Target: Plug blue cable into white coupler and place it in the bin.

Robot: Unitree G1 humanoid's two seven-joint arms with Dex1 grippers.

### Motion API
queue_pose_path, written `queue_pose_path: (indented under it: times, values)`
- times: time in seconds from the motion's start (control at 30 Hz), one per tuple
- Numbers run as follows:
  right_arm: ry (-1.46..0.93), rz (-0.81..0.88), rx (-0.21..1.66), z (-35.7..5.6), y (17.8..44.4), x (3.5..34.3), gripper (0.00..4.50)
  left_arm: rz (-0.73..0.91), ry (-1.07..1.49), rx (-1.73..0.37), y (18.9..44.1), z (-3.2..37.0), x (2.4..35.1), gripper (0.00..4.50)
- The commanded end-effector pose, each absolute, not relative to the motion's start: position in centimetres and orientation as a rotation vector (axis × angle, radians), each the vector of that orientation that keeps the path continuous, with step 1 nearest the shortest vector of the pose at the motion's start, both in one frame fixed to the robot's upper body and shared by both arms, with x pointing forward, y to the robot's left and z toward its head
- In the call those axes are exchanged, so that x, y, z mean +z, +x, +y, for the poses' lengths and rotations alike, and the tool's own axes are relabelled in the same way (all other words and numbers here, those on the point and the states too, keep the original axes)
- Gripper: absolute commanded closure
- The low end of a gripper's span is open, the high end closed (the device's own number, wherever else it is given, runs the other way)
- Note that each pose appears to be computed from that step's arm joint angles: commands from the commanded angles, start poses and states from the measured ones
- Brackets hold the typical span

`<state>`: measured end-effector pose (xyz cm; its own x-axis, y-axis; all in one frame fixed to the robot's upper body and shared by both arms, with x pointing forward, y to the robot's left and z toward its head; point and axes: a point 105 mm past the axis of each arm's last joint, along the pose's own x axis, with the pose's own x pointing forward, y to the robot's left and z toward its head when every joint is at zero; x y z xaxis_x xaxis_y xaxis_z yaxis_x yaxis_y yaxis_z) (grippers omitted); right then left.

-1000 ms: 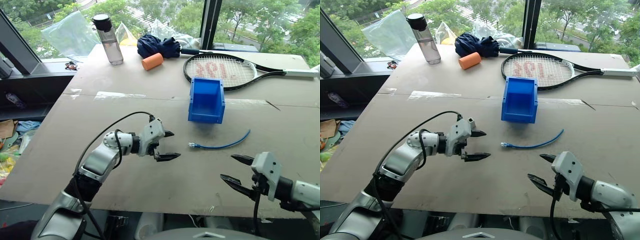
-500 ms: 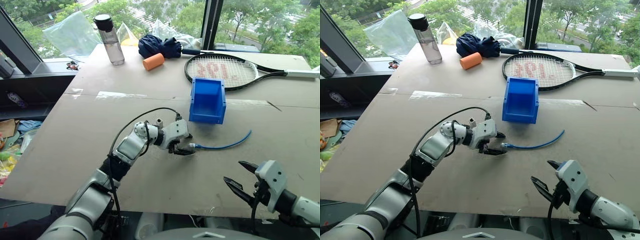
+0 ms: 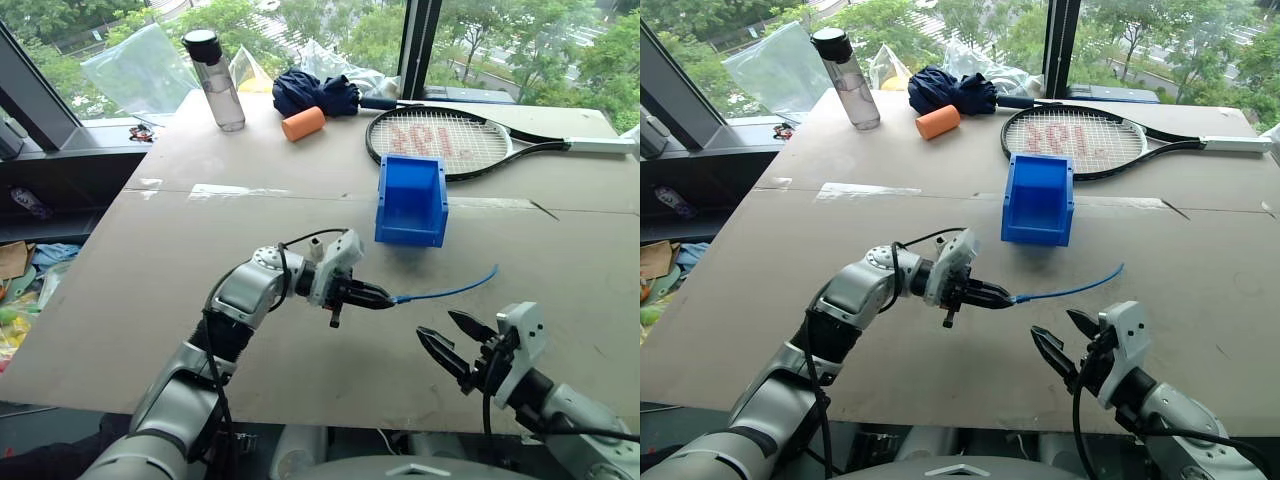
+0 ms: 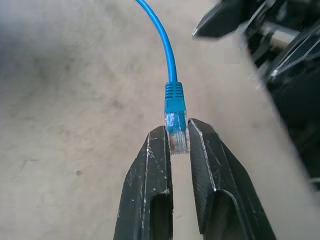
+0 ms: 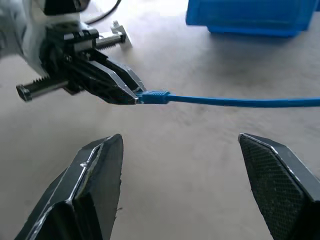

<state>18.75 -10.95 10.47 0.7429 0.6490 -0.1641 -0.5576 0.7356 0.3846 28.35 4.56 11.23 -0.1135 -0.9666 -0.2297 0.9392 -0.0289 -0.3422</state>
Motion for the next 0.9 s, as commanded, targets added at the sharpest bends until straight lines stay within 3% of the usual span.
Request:
queue_pose_path:
  times: [0.03,0.27,0.43,0.57,0.67,0.73,0.83,0.9]
  values:
    - [0.491,0.252,0.763,-9.3,18.4,13.3,0.80,0.452,-0.249,-1.676,27.4,4.4,15.0,4.46]
    - [0.688,0.138,0.874,-8.8,20.5,18.1,0.80,0.450,-0.439,-1.725,25.9,4.7,18.3,4.46]
    - [0.743,0.134,0.912,-8.4,21.1,19.5,0.80,0.436,-0.488,-1.750,25.1,4.6,19.3,4.46]
    - [0.745,0.156,0.926,-8.2,20.9,19.4,2.53,0.430,-0.498,-1.748,24.8,4.5,19.5,4.50]
    - [0.739,0.175,0.939,-8.0,20.7,19.2,4.16,0.428,-0.501,-1.738,24.8,4.5,19.5,4.50]
    - [0.743,0.181,0.945,-7.9,20.6,19.1,4.42,0.424,-0.489,-1.734,24.8,4.5,19.4,4.50]
    - [0.751,0.179,0.946,-7.8,20.5,19.1,4.42,0.373,-0.440,-1.690,25.3,4.5,19.1,4.50]
    - [0.753,0.175,0.942,-7.9,20.6,19.1,4.50,0.324,-0.375,-1.605,26.3,5.0,18.7,3.54]
